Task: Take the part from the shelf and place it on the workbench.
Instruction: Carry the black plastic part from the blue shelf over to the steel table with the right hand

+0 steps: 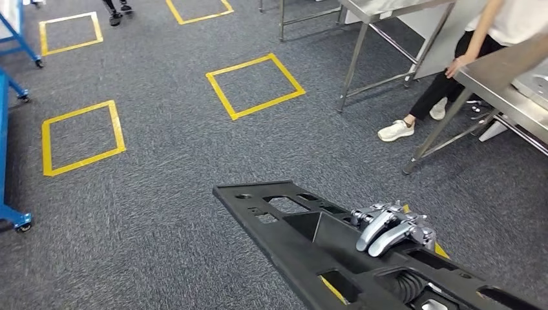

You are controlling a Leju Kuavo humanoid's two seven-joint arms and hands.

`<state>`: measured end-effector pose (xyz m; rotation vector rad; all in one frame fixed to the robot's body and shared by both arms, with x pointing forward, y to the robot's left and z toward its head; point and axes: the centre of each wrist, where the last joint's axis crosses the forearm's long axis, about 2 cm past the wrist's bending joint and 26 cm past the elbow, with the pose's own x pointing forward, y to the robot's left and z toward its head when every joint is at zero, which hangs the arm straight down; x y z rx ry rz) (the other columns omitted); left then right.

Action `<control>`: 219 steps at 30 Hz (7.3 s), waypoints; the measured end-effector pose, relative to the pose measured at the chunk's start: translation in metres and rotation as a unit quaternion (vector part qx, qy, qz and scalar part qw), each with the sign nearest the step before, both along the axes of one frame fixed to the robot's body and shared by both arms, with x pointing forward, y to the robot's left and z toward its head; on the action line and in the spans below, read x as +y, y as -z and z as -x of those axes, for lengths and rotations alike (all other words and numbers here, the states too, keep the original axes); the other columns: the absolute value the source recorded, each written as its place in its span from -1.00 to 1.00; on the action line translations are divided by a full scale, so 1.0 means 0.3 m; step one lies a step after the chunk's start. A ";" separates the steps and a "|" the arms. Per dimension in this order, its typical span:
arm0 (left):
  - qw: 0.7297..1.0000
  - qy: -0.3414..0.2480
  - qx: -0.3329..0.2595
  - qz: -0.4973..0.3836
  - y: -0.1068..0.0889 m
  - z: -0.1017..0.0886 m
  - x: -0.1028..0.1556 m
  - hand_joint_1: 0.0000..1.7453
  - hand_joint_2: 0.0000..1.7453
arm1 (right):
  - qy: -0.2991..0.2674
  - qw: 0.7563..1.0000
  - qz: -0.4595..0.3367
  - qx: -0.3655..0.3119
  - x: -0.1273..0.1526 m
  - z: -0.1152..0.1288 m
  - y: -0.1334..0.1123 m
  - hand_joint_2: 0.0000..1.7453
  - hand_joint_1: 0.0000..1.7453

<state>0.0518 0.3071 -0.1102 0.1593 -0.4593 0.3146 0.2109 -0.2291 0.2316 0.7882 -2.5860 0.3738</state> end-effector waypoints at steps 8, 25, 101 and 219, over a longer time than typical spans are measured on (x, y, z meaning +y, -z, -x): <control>1.000 -0.008 0.006 0.006 0.002 0.011 -0.010 -1.00 1.00 | -0.008 1.000 -0.004 0.006 0.049 0.020 0.007 1.00 1.00; 1.000 -0.004 0.004 0.016 0.001 0.002 -0.016 -1.00 1.00 | -0.002 1.000 -0.011 0.005 0.076 0.036 0.002 1.00 1.00; 0.998 -0.065 -0.013 0.021 0.000 0.002 0.022 -1.00 1.00 | -0.063 0.998 -0.017 -0.010 0.140 -0.235 -0.082 1.00 1.00; 0.998 -0.050 -0.027 0.028 0.002 0.016 0.011 -1.00 1.00 | -0.023 0.998 -0.055 0.030 0.078 -0.235 -0.024 1.00 1.00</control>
